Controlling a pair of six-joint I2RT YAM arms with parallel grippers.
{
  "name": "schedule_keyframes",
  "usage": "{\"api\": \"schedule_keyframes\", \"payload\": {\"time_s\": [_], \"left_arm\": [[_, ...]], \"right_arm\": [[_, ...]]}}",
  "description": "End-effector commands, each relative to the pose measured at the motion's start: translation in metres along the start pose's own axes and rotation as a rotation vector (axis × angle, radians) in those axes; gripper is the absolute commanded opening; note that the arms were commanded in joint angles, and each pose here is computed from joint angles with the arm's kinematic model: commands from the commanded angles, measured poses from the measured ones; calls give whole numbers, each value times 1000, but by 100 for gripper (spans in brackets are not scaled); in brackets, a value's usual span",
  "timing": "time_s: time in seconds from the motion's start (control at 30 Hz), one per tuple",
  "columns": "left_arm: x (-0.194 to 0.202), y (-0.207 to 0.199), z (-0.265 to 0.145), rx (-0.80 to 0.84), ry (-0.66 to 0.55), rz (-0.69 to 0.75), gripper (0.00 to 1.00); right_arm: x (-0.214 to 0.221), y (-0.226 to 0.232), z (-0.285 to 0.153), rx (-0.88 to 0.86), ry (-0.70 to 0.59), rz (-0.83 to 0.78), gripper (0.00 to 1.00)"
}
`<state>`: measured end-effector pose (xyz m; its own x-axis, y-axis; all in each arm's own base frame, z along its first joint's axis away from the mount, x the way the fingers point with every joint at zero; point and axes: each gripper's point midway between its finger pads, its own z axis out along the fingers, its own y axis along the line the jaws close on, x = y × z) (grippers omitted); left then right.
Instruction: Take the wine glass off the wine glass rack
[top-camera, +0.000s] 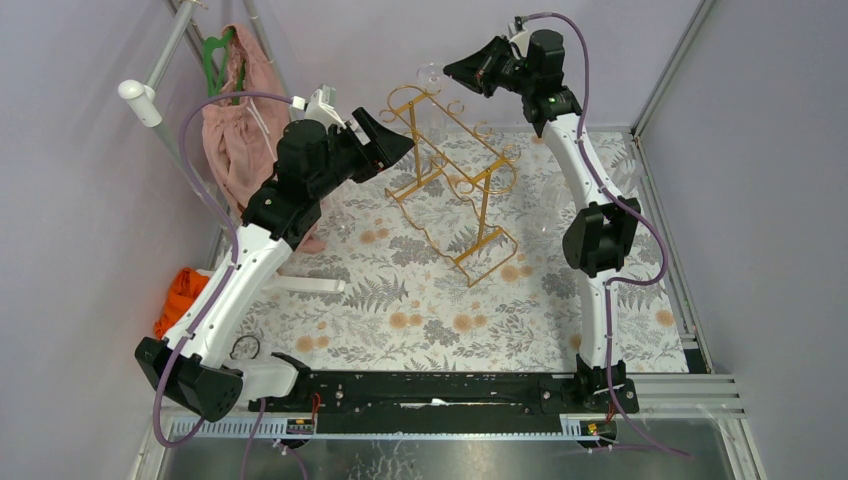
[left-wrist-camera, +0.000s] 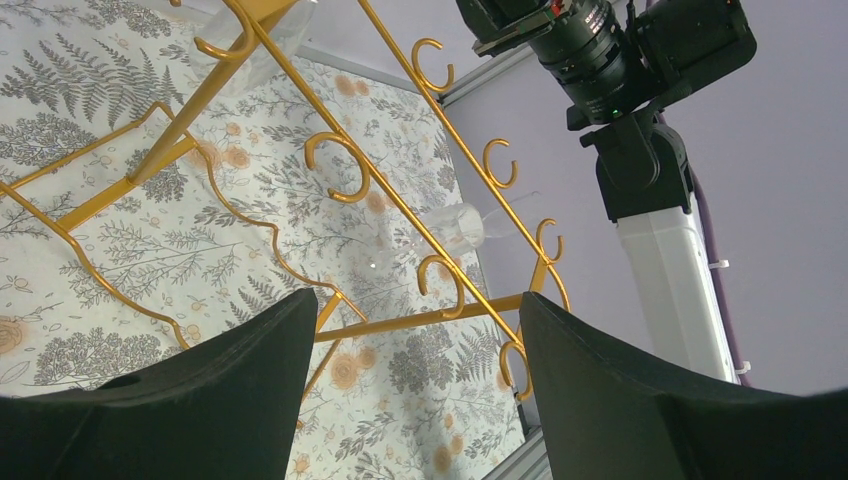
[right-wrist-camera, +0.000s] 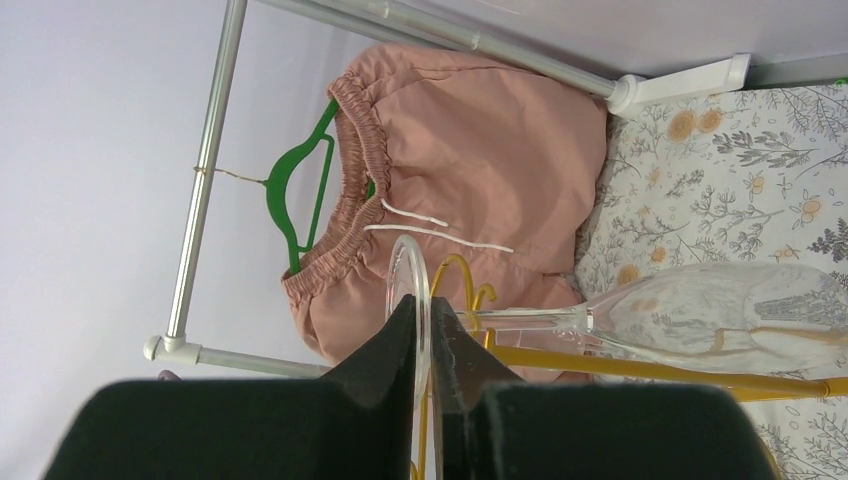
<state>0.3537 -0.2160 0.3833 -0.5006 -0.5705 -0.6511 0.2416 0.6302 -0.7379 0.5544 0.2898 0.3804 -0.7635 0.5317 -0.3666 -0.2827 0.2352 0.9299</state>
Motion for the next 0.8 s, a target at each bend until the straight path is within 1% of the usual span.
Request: {"api": "schedule_keyframes", "payload": {"time_s": [0.0, 0.37, 0.43, 0.77], "left_arm": [[-8, -7, 2, 43, -31, 5, 82], [-5, -5, 4, 40, -26, 3, 82], [-5, -5, 3, 41, -26, 2, 82], [-4, -3, 3, 39, -25, 3, 82]], "right_arm": [[-10, 80, -29, -130, -41, -95, 0], [-19, 79, -36, -124, -56, -82, 0], [-21, 86, -37, -145, -68, -103, 0], [-33, 83, -44, -140, -104, -112, 0]]}}
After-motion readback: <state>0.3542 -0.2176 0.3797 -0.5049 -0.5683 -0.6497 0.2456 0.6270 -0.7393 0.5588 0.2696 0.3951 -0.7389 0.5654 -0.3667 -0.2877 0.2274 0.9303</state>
